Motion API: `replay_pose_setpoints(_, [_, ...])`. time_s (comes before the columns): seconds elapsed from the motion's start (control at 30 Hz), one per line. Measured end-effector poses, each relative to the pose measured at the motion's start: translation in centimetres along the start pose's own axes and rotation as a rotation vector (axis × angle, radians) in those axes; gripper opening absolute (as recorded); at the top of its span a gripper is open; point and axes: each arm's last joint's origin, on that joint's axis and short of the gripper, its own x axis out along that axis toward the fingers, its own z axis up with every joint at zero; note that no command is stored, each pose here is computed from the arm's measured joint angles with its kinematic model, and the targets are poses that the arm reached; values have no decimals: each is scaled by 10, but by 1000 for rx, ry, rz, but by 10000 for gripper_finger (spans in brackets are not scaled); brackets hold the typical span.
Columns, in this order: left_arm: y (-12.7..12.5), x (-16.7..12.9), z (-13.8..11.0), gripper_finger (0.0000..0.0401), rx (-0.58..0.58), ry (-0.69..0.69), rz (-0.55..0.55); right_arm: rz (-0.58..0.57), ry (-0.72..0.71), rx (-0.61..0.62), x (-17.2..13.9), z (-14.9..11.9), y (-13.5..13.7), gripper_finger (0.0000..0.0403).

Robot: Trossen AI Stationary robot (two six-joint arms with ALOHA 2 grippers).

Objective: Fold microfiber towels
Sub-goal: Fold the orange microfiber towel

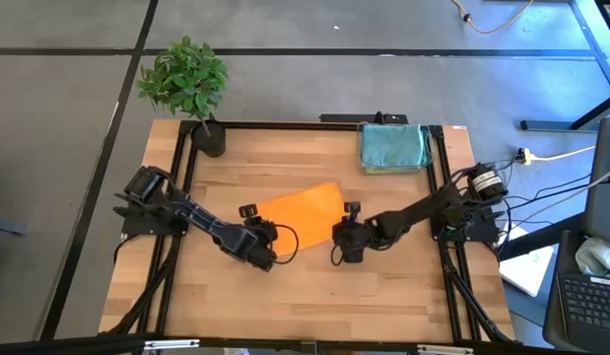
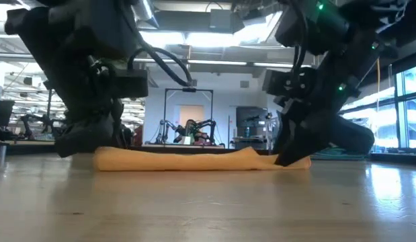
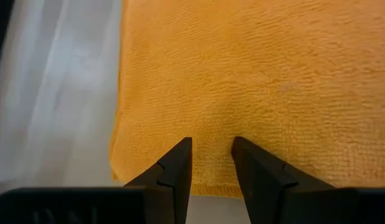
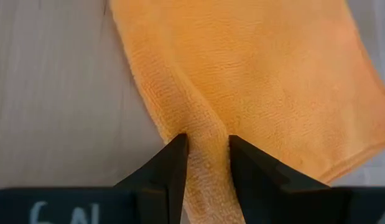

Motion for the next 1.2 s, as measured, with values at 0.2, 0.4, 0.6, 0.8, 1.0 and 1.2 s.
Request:
replay_pose_setpoints(0.2, [-16,-13,-5,113,-157,-18,-106,-70,43,-72,10,-5,-20,122])
replay_pose_setpoints(0.4, [-34,-26,-7,109,-474,-36,-240,-206,122,-239,15,-3,-41,122])
replay_pose_setpoints(0.6, [-50,-40,-11,109,-554,-61,-359,-174,85,-202,-15,15,-35,122])
replay_pose_setpoints(0.8, [-54,-42,-12,109,-583,-90,-368,148,-263,-125,-63,42,13,122])
replay_pose_setpoints(1.0, [-54,-42,-10,108,-605,-104,-377,223,-519,-246,-65,51,74,122])
replay_pose_setpoints(1.2, [-55,-43,-7,108,-624,-133,-393,133,-436,-356,-29,55,107,122])
